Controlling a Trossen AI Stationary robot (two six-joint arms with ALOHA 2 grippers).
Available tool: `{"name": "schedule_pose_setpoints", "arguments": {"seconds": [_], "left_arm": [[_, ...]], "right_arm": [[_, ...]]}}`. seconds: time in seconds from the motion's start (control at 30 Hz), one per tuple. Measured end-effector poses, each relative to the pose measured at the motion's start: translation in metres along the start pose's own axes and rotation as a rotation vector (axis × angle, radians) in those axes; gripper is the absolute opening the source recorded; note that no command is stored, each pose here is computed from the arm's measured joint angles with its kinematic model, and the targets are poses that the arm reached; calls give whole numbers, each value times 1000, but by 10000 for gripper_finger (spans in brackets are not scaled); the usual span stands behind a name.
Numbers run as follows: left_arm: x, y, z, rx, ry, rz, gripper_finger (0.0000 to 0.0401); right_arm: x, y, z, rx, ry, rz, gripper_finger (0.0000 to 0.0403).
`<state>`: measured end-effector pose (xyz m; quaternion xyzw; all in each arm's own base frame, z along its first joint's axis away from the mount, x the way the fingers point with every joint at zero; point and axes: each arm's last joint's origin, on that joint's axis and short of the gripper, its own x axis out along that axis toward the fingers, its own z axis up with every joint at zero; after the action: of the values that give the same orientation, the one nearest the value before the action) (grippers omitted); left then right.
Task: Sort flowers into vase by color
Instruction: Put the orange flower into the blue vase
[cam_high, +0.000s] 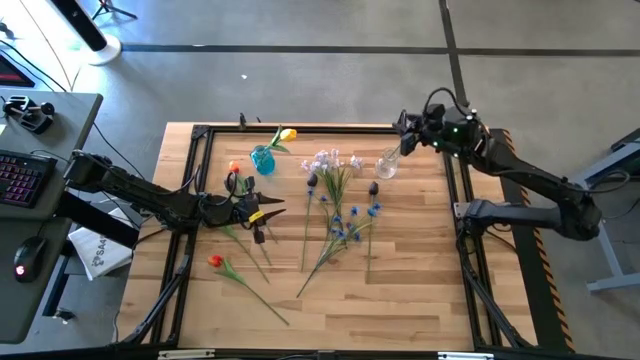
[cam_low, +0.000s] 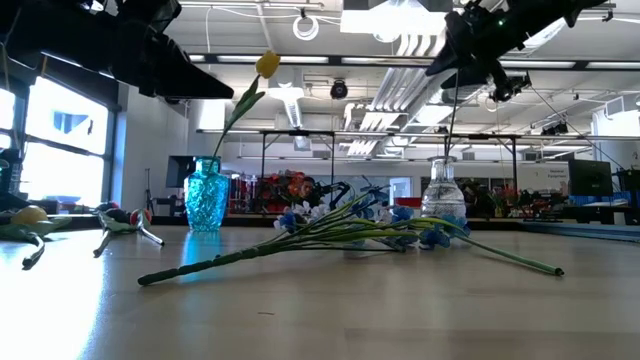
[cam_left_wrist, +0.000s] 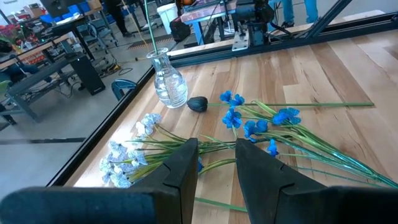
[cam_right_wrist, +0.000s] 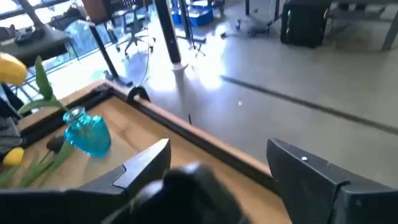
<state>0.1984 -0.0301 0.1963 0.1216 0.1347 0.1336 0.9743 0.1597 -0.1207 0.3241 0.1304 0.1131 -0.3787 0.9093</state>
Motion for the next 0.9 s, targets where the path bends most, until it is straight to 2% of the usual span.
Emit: {"name": "schedule_pose_setpoints", "arguments": {"seconds": [0.4,0.63,0.7,0.9], "left_arm": [[0,0,0,0,1,0,96],[0,0,-1,4,9,-1,96],[0,0,-1,4,9,-1,96],[0,0,-1,3,7,-1,96]], "right_arm": [[-3,2,22,-39,-216,102,318],[-33,5,39,-49,-400,126,317],[-49,10,43,-79,-417,215,310],[-89,40,49,-111,-391,740,287]]}}
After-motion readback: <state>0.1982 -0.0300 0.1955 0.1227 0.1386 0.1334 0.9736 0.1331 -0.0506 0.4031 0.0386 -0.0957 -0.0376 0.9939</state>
